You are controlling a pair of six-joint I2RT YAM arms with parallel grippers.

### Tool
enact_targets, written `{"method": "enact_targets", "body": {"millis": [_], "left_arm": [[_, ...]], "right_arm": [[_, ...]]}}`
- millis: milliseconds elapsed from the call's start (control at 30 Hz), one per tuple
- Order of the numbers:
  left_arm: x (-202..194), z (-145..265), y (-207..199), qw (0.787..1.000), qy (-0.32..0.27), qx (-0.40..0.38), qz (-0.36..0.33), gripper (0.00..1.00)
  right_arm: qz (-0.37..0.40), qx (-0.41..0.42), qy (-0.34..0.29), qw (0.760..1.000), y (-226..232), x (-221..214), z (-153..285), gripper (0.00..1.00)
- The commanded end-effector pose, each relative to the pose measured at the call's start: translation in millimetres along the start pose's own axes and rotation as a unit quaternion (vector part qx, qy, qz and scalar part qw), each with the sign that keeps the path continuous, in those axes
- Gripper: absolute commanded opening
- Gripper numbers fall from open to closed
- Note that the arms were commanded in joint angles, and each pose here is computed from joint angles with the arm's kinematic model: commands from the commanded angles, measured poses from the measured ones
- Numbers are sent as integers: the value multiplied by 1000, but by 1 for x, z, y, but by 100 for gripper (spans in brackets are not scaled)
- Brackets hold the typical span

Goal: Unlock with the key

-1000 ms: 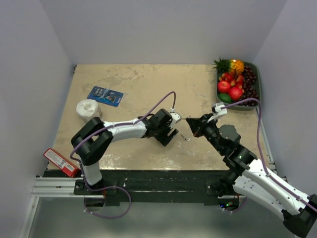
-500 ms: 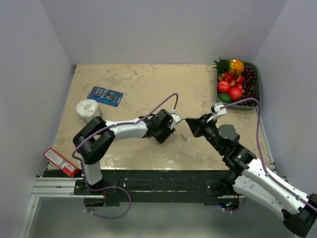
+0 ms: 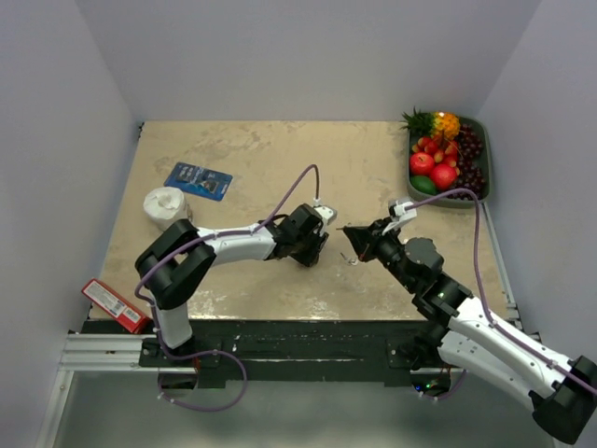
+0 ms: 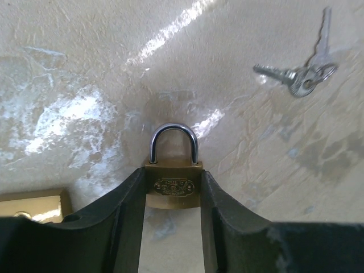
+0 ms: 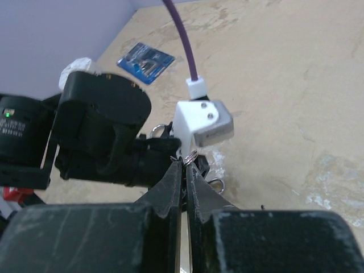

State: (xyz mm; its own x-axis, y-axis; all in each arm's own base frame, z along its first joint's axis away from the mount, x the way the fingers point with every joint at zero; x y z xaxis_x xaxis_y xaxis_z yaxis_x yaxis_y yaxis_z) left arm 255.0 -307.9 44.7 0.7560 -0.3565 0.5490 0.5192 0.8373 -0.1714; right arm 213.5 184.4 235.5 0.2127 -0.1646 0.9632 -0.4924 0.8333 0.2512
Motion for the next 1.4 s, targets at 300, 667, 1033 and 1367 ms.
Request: {"method": "enact_targets", "body": {"millis": [300,667,1033,1367], "left_arm": [[92,36,-10,883,-178,-203,385,0],[113,63,-3,764,-214,-268,547,0],[113,82,-2,700,-209,-295,616,0],[110,86,3,690,-211,-284,632,0]], "right_arm": [[30,36,-46,998,3,-29,-25,0],[56,-29,-40,997,-1,-60,-44,0],[85,-67,-61,992,-10,-68,-53,0],[89,-59,-77,991,-1,-70,-61,0]]}}
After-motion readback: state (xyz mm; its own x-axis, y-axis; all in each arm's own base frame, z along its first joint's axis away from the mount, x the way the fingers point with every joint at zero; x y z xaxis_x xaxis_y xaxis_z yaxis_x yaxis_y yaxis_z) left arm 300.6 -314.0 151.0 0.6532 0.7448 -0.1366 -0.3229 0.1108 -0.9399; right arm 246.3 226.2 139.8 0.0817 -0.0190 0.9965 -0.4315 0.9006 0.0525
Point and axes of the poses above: each gripper's point midway between its finger pads, its own z axis back along the fingers, its own y axis along the line the jaws close on, x = y × z, the point moved 3 cm from there along z, back along the fingers, and after that the axes turned 10 degrees about z, right-handed, at the moved point
